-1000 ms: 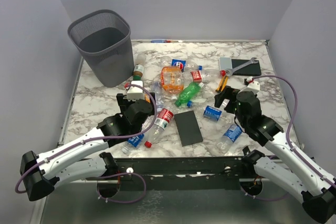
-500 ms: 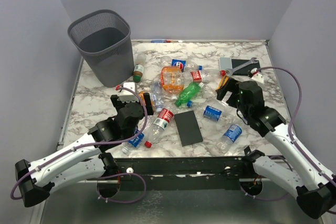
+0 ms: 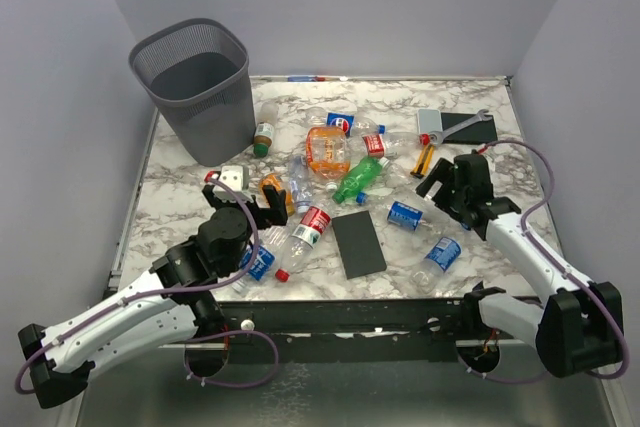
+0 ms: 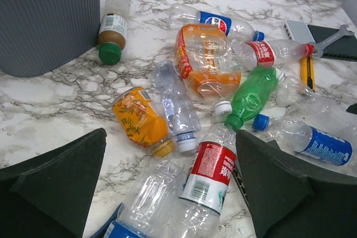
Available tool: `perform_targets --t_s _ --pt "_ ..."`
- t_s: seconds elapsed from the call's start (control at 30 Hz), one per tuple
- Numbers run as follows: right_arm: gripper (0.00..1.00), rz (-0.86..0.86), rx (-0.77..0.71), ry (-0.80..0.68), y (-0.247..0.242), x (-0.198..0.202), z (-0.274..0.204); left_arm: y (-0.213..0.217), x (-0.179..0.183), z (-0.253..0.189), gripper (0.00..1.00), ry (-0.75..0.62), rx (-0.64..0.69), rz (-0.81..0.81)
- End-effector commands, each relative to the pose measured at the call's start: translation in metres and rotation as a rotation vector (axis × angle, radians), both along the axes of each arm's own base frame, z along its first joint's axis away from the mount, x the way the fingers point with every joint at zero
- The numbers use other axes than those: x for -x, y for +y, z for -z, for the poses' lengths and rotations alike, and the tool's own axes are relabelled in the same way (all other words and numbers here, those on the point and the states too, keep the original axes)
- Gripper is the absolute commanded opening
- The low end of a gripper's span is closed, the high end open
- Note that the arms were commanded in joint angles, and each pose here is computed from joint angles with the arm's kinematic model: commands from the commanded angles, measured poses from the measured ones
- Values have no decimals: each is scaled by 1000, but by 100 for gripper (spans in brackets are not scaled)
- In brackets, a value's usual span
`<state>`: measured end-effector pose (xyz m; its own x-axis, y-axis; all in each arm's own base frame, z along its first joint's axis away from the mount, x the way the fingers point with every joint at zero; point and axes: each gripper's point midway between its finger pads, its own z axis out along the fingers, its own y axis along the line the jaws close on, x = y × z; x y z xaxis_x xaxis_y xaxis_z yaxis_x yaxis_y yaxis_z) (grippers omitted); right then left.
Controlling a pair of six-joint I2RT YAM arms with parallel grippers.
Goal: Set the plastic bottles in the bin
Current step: Pick up the plastic bottle at the center of the board.
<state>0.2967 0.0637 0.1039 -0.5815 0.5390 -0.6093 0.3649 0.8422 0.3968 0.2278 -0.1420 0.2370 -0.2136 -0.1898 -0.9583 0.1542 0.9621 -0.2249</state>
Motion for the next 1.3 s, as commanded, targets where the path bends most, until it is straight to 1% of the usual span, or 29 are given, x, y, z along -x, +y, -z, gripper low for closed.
perform_targets --t_s 0.0,0.07,0.17,0.27,0.37,0.5,0.67,0.7,0.8,1.03,1.13,1.27 --pt "95 -47 -43 10 11 -2 19 -5 3 -5 99 -26 17 45" --pt "95 -87 -32 36 14 2 28 -5 3 -5 99 -32 18 52" --pt "94 -161 -10 17 18 4 32 -8 3 -5 99 -36 14 62" --pt "93 -172 23 40 14 6 34 -11 3 -3 99 -32 6 77" --pt "92 -208 36 15 15 6 28 -15 2 -2 99 -25 -4 87" --pt "93 -360 -9 55 40 18 31 -18 2 0 99 -20 -8 99" --pt "96 -449 -23 61 64 27 29 -21 2 3 99 -13 -18 110" --pt "97 -466 -19 64 68 29 28 -22 2 3 99 -12 -17 115" --pt "100 -498 26 97 73 32 31 -23 3 4 99 -10 -17 122" --pt "100 -551 133 183 79 38 45 -23 3 4 99 -12 -12 124" --pt "98 -547 197 227 78 41 56 -22 3 3 99 -13 -11 125" --pt "94 -532 232 261 73 43 65 -23 4 4 99 -12 -9 130"
